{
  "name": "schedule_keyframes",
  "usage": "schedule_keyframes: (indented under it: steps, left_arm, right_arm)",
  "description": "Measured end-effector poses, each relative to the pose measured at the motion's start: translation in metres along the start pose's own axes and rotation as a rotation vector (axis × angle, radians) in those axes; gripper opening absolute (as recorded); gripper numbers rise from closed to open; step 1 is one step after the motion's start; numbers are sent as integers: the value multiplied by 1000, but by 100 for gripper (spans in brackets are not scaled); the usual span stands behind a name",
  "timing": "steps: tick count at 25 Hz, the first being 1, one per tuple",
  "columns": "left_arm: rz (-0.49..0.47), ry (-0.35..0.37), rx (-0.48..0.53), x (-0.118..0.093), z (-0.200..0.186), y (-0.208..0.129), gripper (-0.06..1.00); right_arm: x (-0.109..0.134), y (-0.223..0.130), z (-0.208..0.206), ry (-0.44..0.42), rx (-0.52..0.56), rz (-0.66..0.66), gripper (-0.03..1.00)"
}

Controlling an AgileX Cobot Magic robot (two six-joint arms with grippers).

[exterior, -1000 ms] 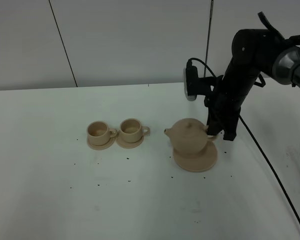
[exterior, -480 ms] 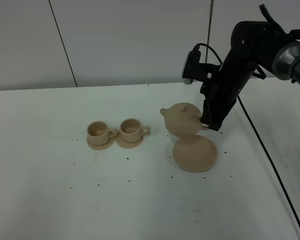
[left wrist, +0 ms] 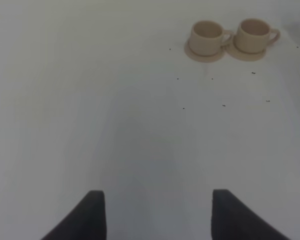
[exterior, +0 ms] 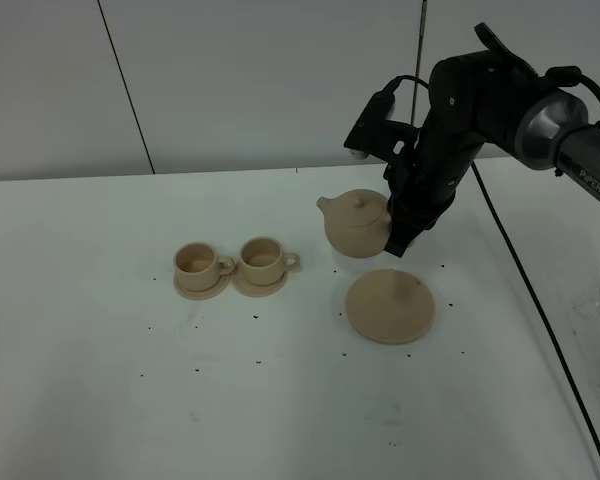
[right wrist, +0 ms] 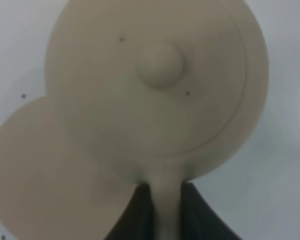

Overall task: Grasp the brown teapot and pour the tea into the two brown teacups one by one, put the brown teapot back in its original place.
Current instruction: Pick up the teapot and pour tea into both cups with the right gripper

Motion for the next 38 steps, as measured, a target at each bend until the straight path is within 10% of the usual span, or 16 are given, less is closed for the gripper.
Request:
schedule_keyframes:
  steps: [38]
  left_arm:
    - [1,0,0,0,0,0,53]
  right_arm:
    - [30,72,-1,-262,62,-323,9]
Point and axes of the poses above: a point on each arm's last joint axis where the gripper is mounted, z pointing out along that axis toward the gripper, x along the wrist's bending axis when the last joint is at zero, y = z × x, the point moved 2 cm from there along z, pointing out along that axis toward the gripper, and after that the axes turned 4 degrees about -z, right-handed, at the moved point
